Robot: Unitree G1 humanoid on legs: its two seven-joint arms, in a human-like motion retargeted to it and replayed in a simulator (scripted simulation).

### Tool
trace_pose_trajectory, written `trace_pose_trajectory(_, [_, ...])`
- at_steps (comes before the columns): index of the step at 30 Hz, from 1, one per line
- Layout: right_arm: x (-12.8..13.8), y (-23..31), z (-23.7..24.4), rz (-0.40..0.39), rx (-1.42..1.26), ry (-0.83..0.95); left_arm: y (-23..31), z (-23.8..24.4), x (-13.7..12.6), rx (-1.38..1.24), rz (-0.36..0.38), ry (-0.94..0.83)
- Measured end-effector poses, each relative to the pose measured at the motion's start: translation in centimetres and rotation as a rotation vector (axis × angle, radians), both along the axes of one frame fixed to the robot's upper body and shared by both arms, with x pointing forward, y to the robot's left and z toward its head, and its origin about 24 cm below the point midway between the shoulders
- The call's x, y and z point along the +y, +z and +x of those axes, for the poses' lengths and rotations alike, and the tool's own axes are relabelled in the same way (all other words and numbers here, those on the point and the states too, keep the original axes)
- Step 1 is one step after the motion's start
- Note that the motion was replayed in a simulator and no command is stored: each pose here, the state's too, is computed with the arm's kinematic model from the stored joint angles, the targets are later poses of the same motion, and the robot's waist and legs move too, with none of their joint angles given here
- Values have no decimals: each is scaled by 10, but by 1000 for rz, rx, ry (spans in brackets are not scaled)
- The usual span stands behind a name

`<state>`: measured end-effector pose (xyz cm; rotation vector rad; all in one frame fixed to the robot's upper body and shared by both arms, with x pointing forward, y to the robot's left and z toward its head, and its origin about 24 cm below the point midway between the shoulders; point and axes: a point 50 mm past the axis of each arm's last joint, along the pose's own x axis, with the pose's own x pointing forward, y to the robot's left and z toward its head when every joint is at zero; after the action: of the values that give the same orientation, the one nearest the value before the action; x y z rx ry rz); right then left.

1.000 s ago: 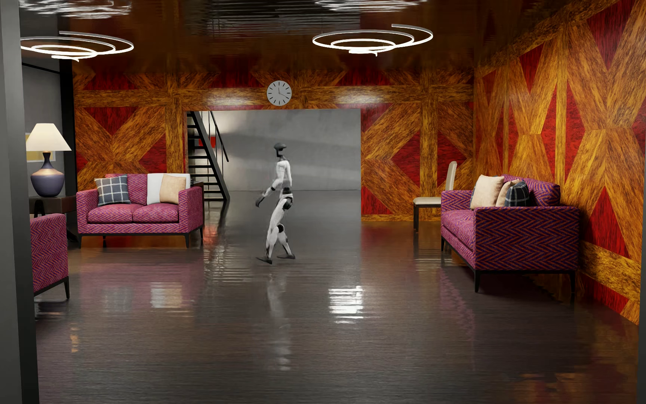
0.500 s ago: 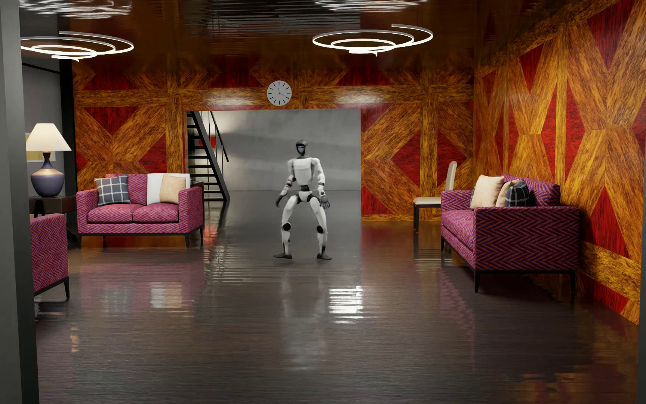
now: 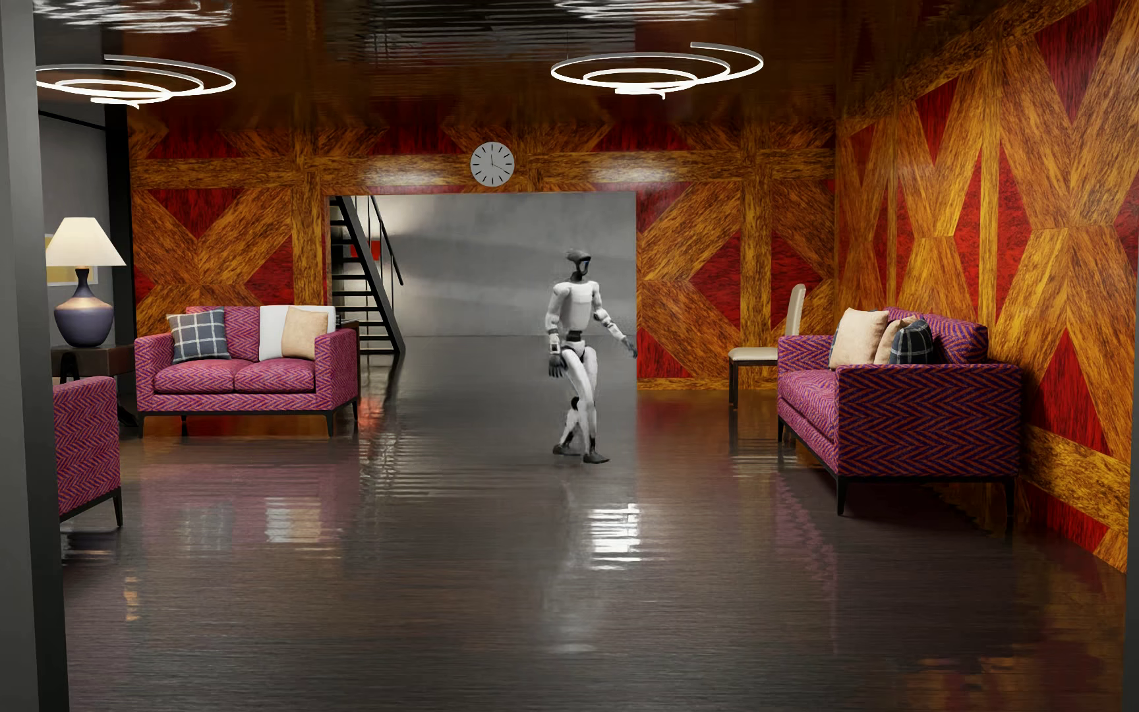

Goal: Approach the sofa

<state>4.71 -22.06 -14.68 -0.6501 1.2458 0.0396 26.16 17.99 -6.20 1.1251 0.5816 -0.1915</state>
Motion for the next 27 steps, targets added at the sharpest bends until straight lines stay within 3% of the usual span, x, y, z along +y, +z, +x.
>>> trace_pose_trajectory(3, [-14, 5, 10, -50, -6, -5, -29, -38, 28, 113, 14, 163])
trace_pose_trajectory(5, [-22, 8, 16, -111, -63, -116, -57, -89, 54, 294, 42, 335])
trace_pose_trajectory(7, [-20, 8, 22, -118, -120, -260, -82, -151, 71, 551, 129, 443])
trace_pose_trajectory(9, [-11, 6, 37, -73, -146, -173, -93, -198, 77, 858, 238, 256])
trace_pose_trajectory(10, [-10, 8, 50, -70, -159, -81, -96, -213, 74, 955, 235, 159])
trace_pose_trajectory(11, [-9, 10, 64, -77, -159, 14, -97, -228, 73, 985, 192, 150])
trace_pose_trajectory(15, [7, 25, 130, -113, -193, 286, -99, -275, 40, 813, -100, 514])
trace_pose_trajectory(19, [46, 56, 187, -67, -419, 393, -100, -301, -6, 853, -230, 597])
trace_pose_trajectory(21, [62, 67, 196, -28, -515, 432, -104, -301, -32, 966, -297, 508])
trace_pose_trajectory(22, [65, 68, 194, -9, -549, 413, -107, -294, -39, 1014, -294, 416])
trace_pose_trajectory(24, [65, 51, 167, 41, -498, 319, -110, -269, -33, 1054, -188, 250])
trace_pose_trajectory(27, [51, 33, 144, 40, -273, 438, -102, -197, -18, 774, -83, 143])
